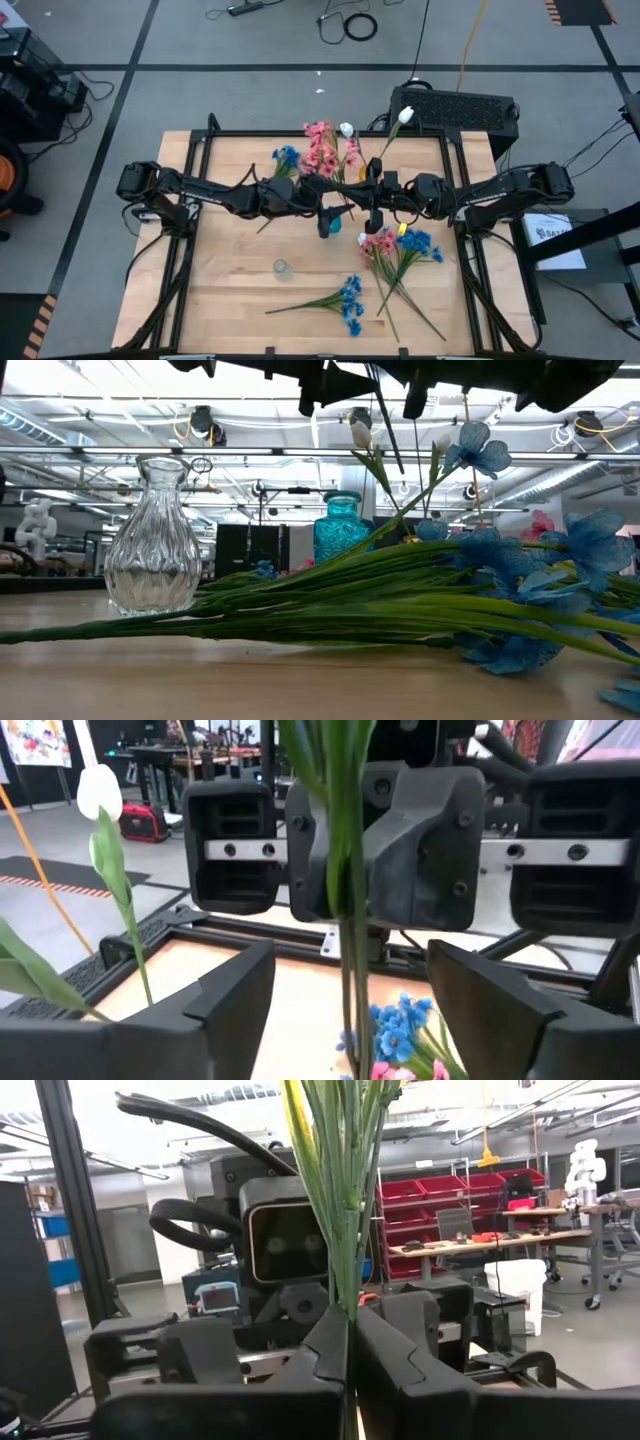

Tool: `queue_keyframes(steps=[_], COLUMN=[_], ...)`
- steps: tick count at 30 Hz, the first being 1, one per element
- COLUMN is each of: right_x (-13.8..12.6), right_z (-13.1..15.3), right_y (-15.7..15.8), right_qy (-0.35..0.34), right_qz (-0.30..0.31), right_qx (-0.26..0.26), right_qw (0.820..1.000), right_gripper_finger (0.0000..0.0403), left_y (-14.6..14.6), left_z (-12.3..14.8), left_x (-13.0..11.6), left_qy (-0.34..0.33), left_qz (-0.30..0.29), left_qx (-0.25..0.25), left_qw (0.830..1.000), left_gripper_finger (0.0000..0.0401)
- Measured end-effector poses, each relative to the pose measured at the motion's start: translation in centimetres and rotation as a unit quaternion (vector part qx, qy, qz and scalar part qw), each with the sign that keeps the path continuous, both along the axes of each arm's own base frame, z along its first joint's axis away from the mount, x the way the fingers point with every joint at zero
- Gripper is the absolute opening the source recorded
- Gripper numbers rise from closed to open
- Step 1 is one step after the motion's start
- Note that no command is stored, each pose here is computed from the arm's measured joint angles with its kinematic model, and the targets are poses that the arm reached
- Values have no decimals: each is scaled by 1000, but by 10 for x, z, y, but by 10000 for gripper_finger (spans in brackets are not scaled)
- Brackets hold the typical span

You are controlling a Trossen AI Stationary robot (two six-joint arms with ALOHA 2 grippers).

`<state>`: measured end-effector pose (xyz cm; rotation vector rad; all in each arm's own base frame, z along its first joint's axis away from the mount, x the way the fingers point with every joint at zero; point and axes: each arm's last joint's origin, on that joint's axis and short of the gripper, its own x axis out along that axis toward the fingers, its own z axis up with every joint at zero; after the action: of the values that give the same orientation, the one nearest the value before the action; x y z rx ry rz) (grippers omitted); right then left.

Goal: Sort flowers into vase by color
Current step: Put the top right pink flowers into the transparent vase

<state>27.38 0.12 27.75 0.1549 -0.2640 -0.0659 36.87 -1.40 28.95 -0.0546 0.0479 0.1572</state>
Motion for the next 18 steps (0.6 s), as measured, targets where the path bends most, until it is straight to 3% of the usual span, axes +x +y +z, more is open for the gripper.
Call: queue_keyframes(steps=[9, 18], right_x=[0, 0], right_z=[0, 0], right_y=[0, 0], right_qy=[0, 1], right_qz=[0, -1], right_qx=[0, -4], right_qw=[1000, 1000], right_gripper_finger=[0, 0], left_y=[0, 0], left_z=[-1, -1], left_x=[0, 0], left_qy=[6, 9], left_qz=[0, 0], left_qx=[9, 9], left_qw=[1000, 1000], left_gripper_finger=[166, 110])
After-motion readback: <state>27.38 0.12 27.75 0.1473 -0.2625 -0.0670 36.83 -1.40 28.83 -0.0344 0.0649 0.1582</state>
